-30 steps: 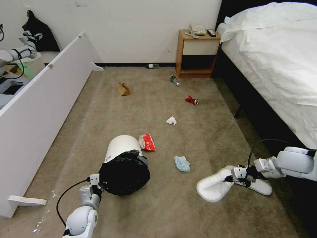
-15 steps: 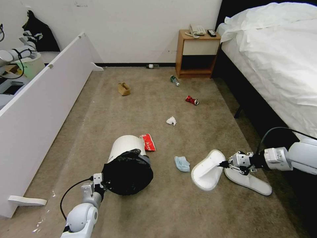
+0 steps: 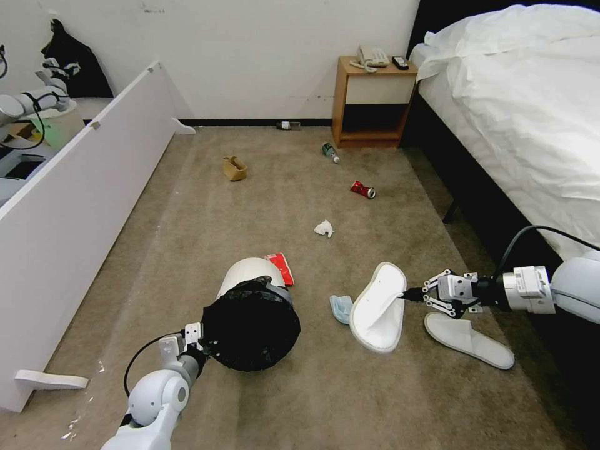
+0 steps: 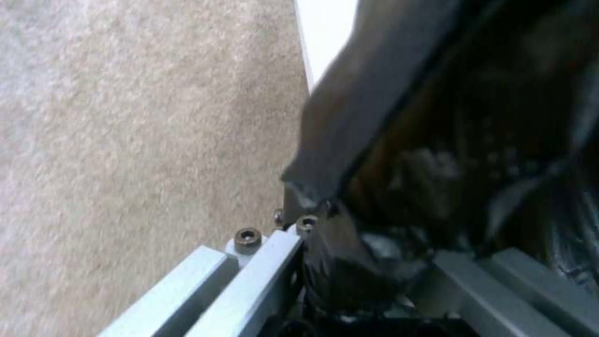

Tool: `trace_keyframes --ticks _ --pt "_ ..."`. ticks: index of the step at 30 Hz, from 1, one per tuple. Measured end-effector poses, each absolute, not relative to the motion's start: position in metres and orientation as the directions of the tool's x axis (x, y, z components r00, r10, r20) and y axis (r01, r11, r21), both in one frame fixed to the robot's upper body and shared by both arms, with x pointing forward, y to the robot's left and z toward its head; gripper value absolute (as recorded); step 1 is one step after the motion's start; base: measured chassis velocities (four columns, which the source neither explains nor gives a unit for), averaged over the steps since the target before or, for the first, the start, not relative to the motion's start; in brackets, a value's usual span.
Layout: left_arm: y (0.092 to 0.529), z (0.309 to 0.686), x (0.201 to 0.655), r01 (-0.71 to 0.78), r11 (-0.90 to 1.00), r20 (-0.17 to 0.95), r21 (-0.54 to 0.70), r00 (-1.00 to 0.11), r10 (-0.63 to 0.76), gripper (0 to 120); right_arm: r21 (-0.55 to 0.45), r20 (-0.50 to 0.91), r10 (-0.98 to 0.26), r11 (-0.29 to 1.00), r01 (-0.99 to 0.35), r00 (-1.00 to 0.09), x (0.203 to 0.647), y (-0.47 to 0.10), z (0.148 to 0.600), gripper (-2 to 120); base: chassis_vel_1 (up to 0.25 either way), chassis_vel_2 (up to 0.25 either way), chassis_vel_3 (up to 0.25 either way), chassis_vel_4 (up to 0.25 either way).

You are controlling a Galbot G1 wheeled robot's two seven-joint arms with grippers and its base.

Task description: Pick up the trash bin and place the garbage on the floor into it.

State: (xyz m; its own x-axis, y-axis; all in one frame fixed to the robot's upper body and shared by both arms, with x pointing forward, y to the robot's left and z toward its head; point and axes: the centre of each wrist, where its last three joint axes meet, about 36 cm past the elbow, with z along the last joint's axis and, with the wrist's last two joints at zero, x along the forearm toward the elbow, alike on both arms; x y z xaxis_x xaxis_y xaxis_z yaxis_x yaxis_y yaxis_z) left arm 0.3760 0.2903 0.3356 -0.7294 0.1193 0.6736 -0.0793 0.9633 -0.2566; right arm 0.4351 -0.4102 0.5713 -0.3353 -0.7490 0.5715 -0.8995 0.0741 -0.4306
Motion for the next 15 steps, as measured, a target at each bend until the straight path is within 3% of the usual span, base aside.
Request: trace_keyframes --ticks 15 --pt "0.295 0.382 0.378 -0.199 0.935 0.713 -0.293 -0.697 0.076 0 -0.427 0.47 -0.817 0.12 -0.896 -0.333 0.421 -0.398 0.586 0 0.0 0.0 0.0 0.0"
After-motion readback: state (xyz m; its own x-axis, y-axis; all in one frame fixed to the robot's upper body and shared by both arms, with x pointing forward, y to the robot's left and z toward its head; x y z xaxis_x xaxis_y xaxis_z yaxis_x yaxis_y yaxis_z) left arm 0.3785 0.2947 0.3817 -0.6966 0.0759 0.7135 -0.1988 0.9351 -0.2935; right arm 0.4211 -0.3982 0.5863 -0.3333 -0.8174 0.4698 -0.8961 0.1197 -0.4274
